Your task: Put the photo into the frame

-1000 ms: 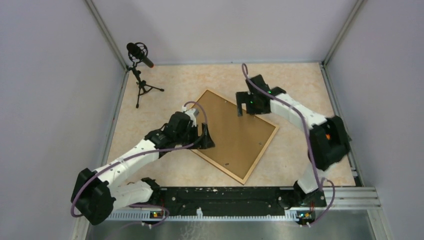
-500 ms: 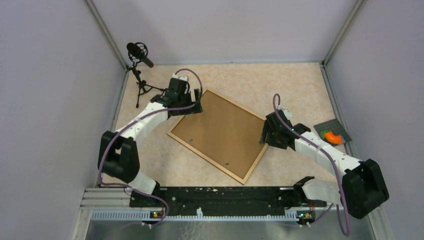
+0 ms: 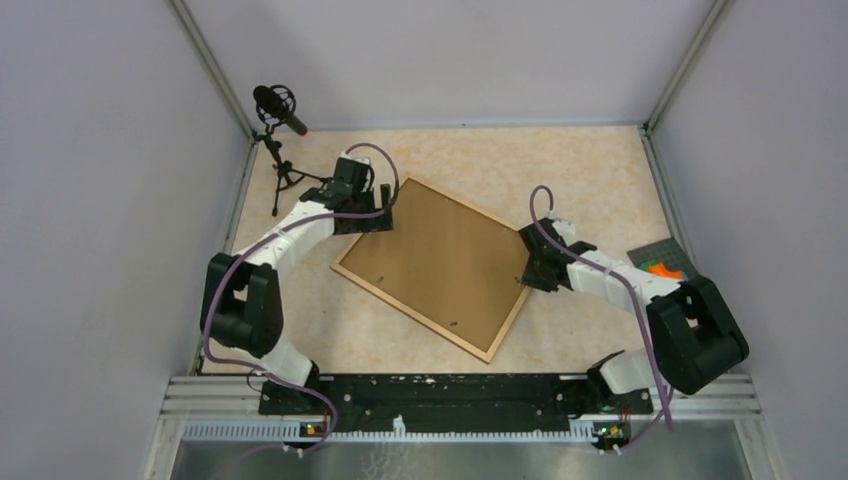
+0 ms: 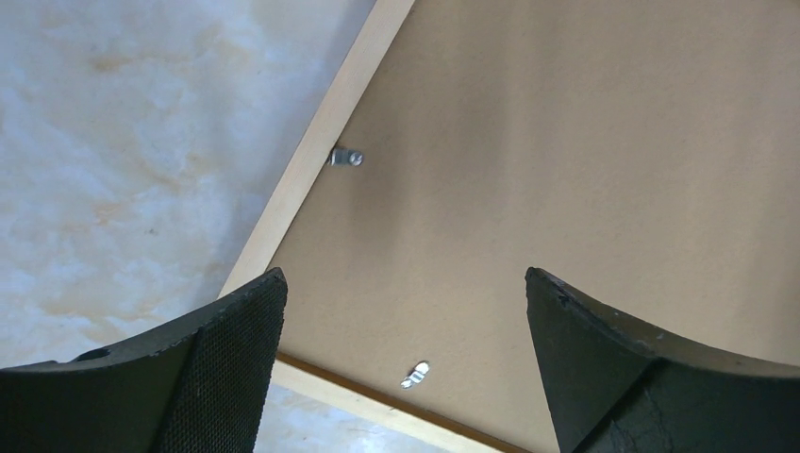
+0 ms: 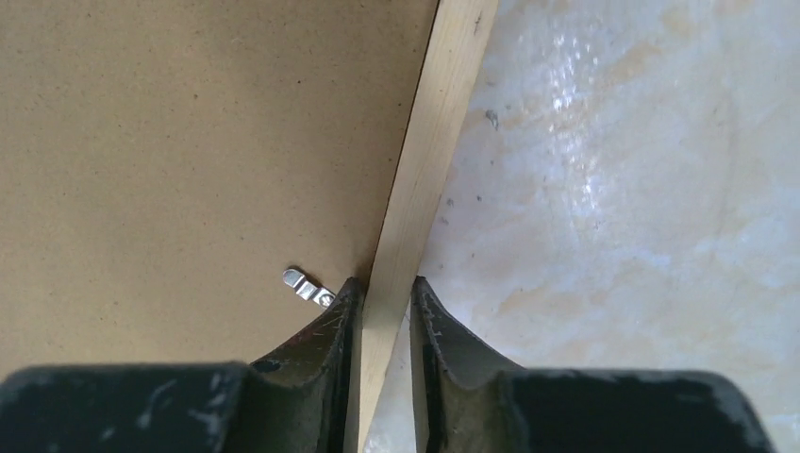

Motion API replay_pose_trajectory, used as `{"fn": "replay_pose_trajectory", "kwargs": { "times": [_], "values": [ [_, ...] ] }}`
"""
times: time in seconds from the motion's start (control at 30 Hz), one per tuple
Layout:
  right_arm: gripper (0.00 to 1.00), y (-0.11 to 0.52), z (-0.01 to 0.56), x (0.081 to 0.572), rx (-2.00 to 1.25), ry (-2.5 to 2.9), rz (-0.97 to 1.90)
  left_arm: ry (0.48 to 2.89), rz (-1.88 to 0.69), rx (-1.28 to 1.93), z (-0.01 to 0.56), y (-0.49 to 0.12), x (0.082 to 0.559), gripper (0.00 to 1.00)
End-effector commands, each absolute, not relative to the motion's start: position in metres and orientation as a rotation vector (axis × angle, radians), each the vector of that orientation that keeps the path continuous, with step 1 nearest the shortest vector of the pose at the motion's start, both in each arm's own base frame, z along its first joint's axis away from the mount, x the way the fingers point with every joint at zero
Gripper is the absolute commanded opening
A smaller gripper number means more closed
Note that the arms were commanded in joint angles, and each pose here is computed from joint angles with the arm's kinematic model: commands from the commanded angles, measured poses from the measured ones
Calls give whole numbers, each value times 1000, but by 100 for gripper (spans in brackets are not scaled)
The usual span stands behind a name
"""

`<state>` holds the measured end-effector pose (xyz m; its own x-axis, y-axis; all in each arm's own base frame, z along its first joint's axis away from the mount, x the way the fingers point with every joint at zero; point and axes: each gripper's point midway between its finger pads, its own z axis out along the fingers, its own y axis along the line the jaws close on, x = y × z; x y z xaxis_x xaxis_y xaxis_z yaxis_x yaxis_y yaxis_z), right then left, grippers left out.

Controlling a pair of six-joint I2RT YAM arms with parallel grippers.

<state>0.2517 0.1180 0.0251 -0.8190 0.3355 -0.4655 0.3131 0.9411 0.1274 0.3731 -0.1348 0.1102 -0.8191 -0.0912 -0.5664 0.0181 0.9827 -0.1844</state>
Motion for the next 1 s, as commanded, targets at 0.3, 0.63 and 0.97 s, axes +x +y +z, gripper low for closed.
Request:
{"fn": "replay_pose_trajectory", "kwargs": {
  "times": [0.3,0.63,0.97],
  "values": [
    [0,144,10,280,-159,2639,140,2488,-204,-254,123,-102,354,98],
    [16,127,30,303,-257,2605,72,2427,-99,-490,89,-37,319,95],
    [64,136,44,287,-161,2645,202,2627,-229,-423,52,-60,316,61]
  ]
}}
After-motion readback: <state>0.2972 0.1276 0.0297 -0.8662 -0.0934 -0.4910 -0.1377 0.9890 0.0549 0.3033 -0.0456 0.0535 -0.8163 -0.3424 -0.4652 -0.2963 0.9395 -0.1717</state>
